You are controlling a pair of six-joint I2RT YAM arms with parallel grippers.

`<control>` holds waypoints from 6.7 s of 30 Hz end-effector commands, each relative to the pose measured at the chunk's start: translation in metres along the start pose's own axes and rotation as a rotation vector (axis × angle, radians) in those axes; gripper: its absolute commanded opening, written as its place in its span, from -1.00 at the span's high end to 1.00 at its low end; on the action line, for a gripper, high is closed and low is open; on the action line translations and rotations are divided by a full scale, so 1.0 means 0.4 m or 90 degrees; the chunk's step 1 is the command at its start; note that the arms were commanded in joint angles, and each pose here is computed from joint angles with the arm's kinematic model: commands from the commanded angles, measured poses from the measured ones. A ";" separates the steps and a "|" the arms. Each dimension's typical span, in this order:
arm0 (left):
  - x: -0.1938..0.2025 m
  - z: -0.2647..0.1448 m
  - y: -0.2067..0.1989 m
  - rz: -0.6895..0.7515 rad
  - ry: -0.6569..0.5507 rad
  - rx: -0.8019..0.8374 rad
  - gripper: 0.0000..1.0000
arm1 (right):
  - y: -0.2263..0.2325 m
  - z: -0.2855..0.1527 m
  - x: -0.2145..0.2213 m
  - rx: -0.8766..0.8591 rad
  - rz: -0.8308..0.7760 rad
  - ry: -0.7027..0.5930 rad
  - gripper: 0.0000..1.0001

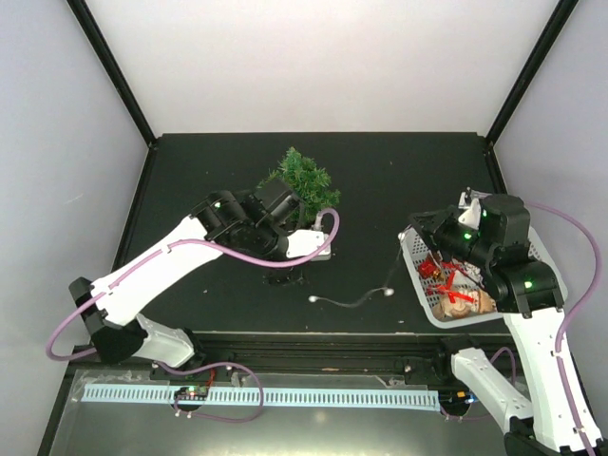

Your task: Decorate the small christmas tree

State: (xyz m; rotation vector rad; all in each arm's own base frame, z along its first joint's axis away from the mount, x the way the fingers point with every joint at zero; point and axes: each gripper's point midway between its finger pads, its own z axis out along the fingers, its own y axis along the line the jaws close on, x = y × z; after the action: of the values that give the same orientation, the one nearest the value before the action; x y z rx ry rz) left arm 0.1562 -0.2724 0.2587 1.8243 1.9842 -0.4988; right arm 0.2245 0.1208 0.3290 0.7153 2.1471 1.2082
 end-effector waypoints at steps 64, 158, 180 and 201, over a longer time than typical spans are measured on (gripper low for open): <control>-0.516 0.037 -0.012 -0.078 -0.271 0.371 0.97 | 0.085 -0.027 0.102 -0.187 -0.015 0.115 0.98; -0.030 -0.962 0.214 -0.037 -0.248 -0.819 0.97 | -0.290 0.062 0.022 0.324 -0.269 0.131 -0.50; -0.021 -1.009 0.199 -0.039 -0.269 -0.863 0.97 | -0.267 0.086 0.044 0.435 -0.632 0.144 -0.57; -0.012 -1.015 0.180 -0.050 -0.288 -0.857 0.97 | -0.327 0.222 0.044 0.559 -0.692 0.196 -0.56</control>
State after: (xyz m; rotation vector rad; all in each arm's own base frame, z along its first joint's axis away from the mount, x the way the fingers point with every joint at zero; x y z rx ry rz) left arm 0.2125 -0.0662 0.6015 0.7264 1.4273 0.3709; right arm 0.2359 0.1216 0.1671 -0.4138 2.7087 -0.1870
